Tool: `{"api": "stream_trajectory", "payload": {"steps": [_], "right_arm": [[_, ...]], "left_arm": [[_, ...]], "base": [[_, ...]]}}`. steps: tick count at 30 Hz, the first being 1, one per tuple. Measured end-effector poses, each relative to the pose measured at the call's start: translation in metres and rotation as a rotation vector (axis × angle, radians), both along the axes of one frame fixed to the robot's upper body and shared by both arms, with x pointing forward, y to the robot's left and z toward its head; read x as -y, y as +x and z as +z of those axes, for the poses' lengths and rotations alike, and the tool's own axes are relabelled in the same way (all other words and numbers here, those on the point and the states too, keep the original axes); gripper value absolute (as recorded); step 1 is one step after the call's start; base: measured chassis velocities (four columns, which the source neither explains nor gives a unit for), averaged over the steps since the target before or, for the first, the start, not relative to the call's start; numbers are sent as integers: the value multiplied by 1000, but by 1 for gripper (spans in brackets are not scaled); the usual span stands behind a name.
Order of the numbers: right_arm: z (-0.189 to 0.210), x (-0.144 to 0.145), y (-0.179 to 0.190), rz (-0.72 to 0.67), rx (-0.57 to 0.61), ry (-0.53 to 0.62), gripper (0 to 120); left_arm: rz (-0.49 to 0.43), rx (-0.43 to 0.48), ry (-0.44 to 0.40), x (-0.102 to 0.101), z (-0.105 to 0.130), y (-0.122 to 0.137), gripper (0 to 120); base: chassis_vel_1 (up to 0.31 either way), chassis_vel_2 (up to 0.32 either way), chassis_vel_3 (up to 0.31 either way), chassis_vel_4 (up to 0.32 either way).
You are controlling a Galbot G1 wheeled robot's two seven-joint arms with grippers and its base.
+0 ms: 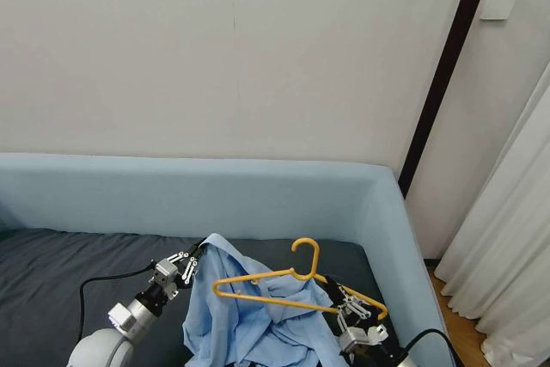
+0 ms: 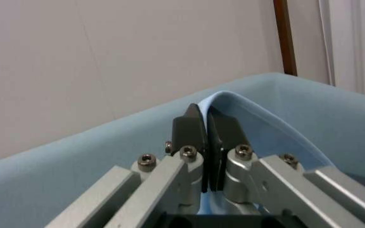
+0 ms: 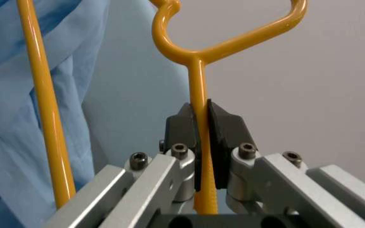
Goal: Pick up the clothes from the sofa and hang them on the clothes hanger.
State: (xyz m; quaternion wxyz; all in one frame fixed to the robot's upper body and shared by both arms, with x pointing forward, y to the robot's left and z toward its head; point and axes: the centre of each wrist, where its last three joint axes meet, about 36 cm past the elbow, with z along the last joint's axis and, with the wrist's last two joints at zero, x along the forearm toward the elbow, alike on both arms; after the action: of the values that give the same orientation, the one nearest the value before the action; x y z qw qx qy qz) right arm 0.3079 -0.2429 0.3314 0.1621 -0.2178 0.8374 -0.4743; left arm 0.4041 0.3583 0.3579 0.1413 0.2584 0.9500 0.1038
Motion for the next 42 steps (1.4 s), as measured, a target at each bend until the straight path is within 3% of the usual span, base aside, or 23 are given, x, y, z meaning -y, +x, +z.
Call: {"api": "stream_trajectory", "payload": {"steps": [14,31,42], "right_arm": [[-3,-14,12,-100,-31,-23,4],[2,8,-6,-138,-41,-77,4],[-1,-37,17,-129,-38,17,4]], "left_arm": [[-10,19,-18,10,3,-11,0],[-2,12,-29,13,-10,-12,0],[-14,19,-58,38,-14,-30,0]], "base": [[0,0,0,0],[0,0,0,0],[0,0,0,0]]}}
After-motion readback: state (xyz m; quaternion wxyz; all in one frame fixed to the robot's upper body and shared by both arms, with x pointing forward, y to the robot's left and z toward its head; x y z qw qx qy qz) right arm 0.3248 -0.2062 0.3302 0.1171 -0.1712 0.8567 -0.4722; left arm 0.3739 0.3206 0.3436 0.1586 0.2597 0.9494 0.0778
